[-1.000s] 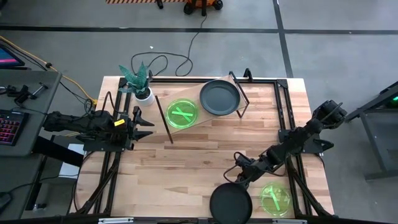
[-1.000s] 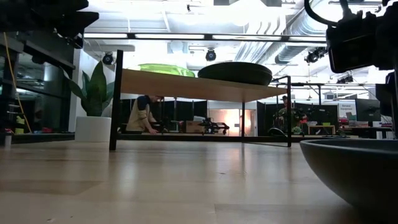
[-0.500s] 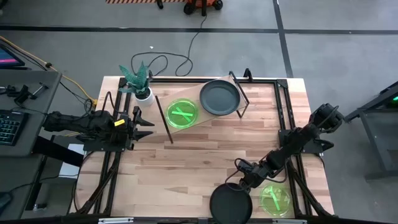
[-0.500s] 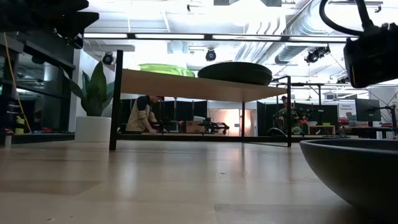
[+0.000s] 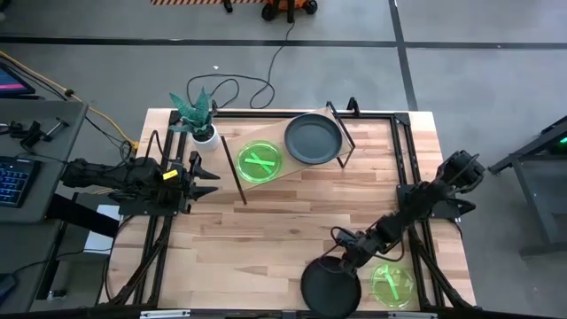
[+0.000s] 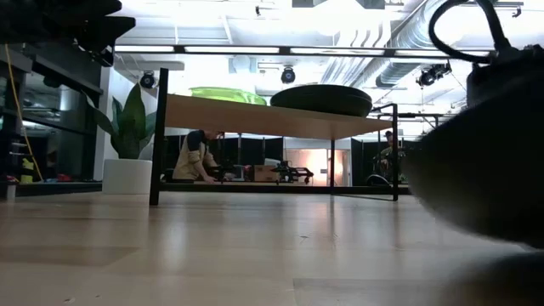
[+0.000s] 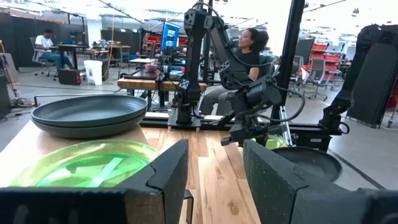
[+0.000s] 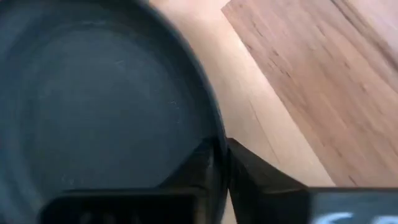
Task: Place and stack plates onto a shelf
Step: Stack the black plate on top of the black plate on the shelf
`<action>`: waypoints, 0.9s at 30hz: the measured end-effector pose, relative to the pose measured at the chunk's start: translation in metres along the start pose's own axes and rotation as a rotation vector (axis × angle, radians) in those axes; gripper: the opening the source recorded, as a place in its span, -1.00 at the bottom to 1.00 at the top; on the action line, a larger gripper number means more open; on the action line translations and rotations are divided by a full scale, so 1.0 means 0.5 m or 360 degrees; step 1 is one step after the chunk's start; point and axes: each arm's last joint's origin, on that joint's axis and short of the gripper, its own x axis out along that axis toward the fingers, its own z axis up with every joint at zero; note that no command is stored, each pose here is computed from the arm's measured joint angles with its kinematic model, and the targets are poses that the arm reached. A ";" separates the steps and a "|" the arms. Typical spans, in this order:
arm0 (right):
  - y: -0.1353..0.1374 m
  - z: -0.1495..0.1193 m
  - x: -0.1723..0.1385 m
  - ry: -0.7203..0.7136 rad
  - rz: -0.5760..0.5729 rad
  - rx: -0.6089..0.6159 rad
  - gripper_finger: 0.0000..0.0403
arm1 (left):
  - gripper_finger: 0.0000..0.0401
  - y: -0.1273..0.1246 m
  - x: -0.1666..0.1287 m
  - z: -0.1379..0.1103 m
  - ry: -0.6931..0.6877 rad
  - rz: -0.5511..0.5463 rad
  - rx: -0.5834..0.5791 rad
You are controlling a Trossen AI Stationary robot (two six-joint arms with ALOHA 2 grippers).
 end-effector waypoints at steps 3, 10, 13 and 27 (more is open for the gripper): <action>0.001 0.015 0.001 0.0011 0.0050 -0.0044 -0.92 | -0.29 0.000 0.000 0.000 0.0001 -0.0001 0.0000; 0.008 0.098 -0.007 -0.0039 0.0357 -0.0195 -0.98 | -0.29 0.000 0.000 0.000 -0.0001 -0.0001 0.0000; 0.007 0.136 -0.023 -0.0078 0.0489 -0.0263 -0.99 | -0.29 0.000 0.000 0.000 -0.0001 -0.0001 0.0000; 0.031 0.307 -0.305 -0.0782 0.0526 -0.0662 -1.00 | -0.29 0.000 0.000 0.000 0.0001 -0.0002 0.0000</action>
